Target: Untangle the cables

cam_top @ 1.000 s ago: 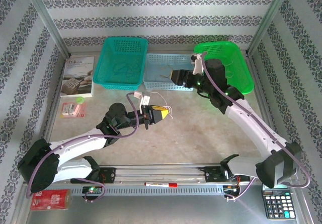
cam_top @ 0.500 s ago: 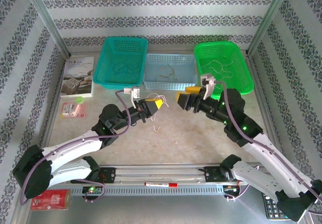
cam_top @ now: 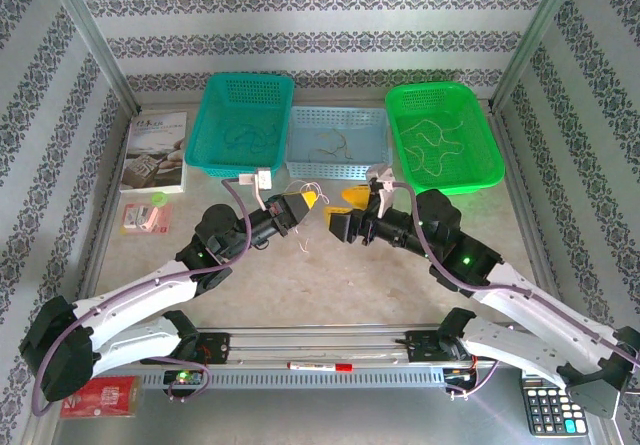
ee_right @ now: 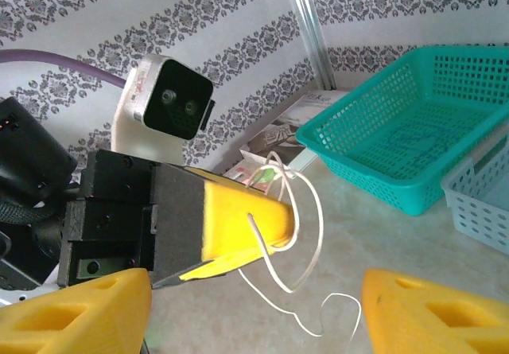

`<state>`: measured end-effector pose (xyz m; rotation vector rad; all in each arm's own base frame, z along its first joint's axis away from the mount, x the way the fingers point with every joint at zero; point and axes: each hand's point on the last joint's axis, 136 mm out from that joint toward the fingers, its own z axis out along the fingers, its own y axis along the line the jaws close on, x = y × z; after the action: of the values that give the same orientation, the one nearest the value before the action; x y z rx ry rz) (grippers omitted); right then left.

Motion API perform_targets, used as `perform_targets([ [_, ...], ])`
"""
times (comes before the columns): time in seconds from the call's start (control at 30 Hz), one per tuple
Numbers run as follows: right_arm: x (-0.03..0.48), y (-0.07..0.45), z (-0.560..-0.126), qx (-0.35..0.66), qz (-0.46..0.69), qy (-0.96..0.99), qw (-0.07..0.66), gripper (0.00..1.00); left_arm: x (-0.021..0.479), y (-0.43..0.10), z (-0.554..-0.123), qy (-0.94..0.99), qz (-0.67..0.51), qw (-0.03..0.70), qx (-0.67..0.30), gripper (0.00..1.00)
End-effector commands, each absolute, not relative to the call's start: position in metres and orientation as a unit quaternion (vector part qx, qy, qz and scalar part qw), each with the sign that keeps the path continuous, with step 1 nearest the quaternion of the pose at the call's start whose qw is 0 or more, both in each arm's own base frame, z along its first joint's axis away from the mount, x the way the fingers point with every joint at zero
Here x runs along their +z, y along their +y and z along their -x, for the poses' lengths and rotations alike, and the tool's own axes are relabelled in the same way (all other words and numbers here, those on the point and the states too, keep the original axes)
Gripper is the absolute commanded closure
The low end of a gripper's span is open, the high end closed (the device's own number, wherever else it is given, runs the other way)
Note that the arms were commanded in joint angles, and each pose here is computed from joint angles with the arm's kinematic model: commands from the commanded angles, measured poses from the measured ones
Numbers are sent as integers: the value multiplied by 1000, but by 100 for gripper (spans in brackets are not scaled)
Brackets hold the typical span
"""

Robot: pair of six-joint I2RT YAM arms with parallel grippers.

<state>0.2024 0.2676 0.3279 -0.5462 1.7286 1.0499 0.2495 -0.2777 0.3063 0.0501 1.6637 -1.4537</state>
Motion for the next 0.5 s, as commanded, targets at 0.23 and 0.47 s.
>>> perform_targets([
  [0.23, 332, 282, -217, 429, 224, 708, 514, 43, 332, -278, -245, 655, -16, 450, -607, 100],
  [0.47, 333, 284, -226, 419, 215, 711, 522, 72, 334, -278, -243, 653, -18, 448, -610, 100],
])
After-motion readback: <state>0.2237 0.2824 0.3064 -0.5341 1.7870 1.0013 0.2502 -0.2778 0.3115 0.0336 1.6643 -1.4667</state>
